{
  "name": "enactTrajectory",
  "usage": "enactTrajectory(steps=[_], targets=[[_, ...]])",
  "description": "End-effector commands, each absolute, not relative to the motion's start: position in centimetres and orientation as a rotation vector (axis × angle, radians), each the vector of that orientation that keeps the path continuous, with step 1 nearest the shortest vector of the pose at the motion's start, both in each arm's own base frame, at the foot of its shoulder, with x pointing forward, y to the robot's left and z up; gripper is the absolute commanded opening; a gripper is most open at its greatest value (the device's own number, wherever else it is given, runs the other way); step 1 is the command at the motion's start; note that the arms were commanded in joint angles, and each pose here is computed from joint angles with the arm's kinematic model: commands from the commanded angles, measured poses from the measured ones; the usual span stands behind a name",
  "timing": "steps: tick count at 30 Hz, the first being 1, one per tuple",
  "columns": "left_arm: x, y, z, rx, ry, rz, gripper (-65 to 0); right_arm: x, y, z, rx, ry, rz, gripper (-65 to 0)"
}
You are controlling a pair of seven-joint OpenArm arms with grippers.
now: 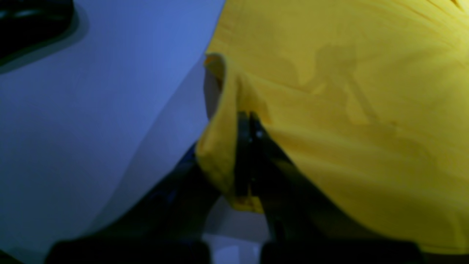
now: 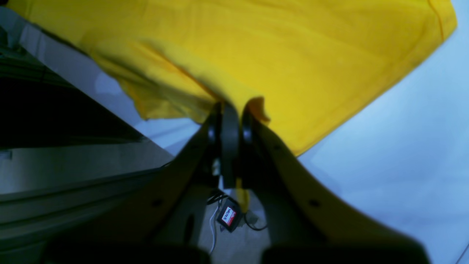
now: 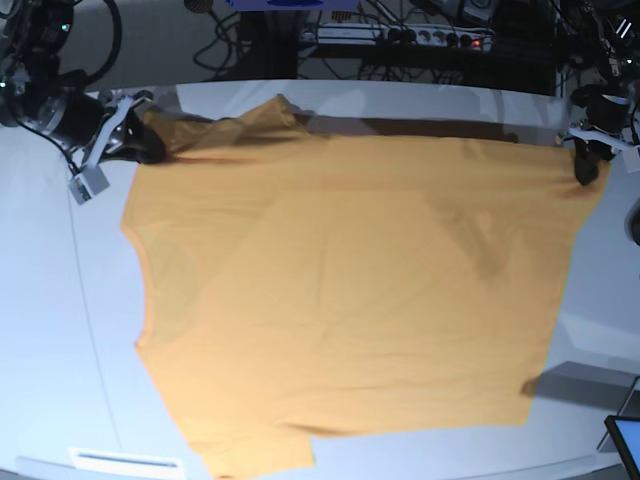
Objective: Fold the T-shirt properly
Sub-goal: 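Lift both held corners and pull the shirt away from the robot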
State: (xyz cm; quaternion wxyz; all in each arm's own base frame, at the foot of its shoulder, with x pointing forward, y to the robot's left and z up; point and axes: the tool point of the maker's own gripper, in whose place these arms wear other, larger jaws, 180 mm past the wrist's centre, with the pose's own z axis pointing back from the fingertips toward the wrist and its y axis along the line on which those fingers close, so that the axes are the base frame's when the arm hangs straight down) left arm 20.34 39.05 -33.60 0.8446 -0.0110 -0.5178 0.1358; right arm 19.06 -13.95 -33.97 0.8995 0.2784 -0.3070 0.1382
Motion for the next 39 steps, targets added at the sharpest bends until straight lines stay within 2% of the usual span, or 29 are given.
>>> enactTrajectory(steps=[1,18,36,39], targets=[[20.6,40.4,-31.4,0.014,-1.156,0.284,-65.0,19.9,-13.9,-32.8,0.58,-0.683,0.302,-64.7],[19.0,43.7,-29.3,0.103,-1.211,0.357,-65.0,22.6,-14.0,-31.1,0.551,-0.731,0.355,-64.7],[18.7,42.8,-30.3,0.074,-1.208,0.39,-65.0,23.6,-14.0,-30.4,0.541,-0.749,0.375,-64.7],[18.8,42.2,-31.1,0.054,-1.162,0.393,-65.0,23.5,-13.2,-30.5,0.556,-0.742,0.392,-64.7]])
